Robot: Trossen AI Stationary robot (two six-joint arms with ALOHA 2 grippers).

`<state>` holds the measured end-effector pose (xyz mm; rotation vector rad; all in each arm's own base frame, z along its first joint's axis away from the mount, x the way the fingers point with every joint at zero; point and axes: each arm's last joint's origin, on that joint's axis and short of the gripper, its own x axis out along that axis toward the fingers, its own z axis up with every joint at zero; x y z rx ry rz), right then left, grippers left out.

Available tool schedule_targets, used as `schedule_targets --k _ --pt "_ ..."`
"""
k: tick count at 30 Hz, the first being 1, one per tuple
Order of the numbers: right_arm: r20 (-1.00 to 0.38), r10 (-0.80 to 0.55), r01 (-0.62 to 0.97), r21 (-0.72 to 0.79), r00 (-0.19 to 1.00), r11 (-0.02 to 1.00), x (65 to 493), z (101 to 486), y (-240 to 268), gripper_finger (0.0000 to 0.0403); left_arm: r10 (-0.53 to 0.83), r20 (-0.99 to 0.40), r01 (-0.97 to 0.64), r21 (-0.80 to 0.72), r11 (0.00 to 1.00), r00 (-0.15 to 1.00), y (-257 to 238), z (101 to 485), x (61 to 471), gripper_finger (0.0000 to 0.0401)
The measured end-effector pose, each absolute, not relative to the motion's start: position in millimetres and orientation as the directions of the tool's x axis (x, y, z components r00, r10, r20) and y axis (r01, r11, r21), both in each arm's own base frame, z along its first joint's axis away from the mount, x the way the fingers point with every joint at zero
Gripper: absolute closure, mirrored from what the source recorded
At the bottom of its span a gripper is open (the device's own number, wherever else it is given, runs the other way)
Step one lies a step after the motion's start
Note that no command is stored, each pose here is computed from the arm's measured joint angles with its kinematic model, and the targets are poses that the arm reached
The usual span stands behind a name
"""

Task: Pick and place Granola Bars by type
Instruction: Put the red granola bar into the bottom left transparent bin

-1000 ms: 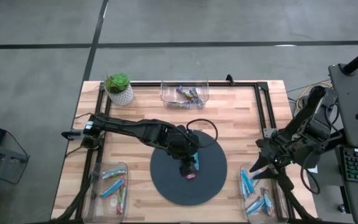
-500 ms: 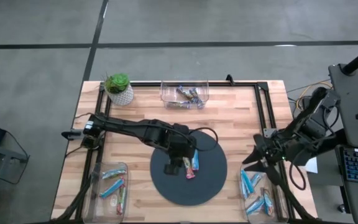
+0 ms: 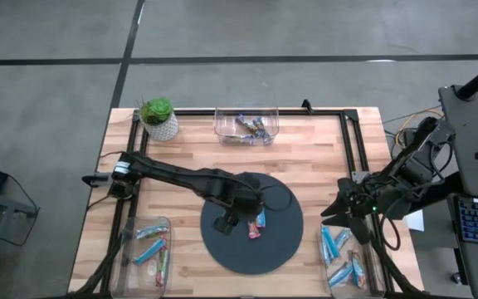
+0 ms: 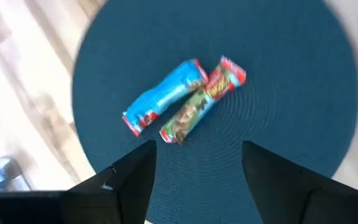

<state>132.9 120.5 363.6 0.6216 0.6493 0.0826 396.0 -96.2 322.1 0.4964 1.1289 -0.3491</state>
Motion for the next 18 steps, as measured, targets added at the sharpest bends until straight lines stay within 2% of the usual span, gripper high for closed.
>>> schedule_targets --k 4,9,13,18 --pt "-0.541 0.260 0.119 0.568 0.800 0.814 133 364 121 0.0282 0.011 -0.940 0.618 0.232 0.751 0.340 -97 294 396 0.0183" --pt "-0.543 0.260 0.129 0.577 0.799 0.807 133 363 121 0.0285 0.013 -0.925 0.698 0.296 0.652 0.380 -98 272 403 0.0183" --pt "-0.544 0.259 0.137 0.583 0.798 0.801 133 362 121 0.0286 -0.009 -0.881 0.675 0.356 0.646 0.473 -99 267 412 0.0183" --pt "-0.544 0.261 0.144 0.591 0.798 0.794 133 362 121 0.0291 -0.021 -0.863 0.659 0.371 0.654 0.506 -97 261 417 0.0183"
